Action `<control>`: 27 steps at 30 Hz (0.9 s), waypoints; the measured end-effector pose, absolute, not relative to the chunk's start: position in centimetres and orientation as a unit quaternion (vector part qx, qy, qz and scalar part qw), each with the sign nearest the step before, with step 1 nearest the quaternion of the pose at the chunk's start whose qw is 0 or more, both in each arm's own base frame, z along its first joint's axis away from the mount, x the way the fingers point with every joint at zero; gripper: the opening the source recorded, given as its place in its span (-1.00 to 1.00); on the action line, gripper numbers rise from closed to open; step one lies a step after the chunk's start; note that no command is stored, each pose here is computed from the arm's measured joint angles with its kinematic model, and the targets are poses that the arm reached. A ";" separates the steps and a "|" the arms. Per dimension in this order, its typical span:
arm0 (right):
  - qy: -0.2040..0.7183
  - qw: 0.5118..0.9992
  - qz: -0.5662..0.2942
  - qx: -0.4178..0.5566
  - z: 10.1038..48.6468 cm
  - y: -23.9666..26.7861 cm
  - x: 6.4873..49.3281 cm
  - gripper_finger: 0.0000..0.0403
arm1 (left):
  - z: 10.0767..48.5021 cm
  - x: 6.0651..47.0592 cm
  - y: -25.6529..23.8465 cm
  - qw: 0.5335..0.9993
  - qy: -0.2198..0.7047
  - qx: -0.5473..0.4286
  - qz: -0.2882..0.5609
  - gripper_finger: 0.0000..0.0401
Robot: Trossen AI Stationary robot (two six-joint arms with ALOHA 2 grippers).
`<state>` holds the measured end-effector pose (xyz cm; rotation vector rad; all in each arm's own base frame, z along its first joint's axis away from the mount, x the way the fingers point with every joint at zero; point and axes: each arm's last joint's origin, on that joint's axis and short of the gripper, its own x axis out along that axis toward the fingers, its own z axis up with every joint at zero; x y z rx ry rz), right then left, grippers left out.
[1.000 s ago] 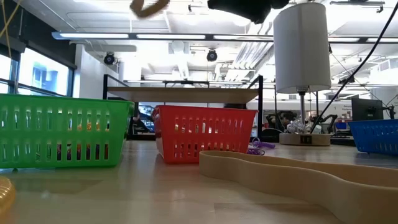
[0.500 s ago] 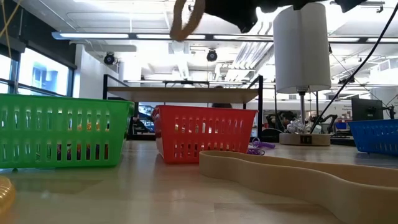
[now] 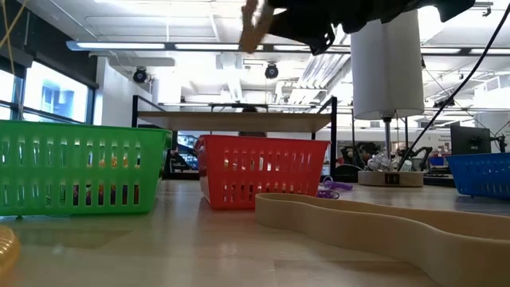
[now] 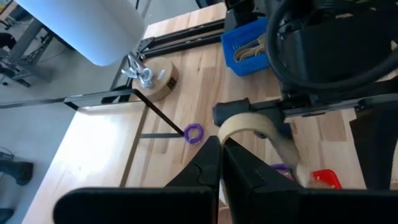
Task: Pick & Place Office Desk Supplies
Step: Put the white rubber band into the blue bin
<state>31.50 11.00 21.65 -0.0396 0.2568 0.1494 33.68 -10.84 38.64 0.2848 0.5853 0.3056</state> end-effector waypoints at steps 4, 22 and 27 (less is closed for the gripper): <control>0.144 0.987 0.072 -0.025 21.3 11.0 31.4 -0.21 | 38.6 33.6 -10.8 0.935 0.289 0.141 0.149 -1.00; 0.148 0.982 0.110 -0.035 21.3 11.2 31.3 -0.98 | 38.4 33.5 -10.8 0.931 0.299 0.144 0.150 -1.00; 0.152 0.982 0.110 -0.036 21.2 11.2 31.3 -0.98 | 38.3 33.5 -10.8 0.928 0.305 0.153 0.147 -0.99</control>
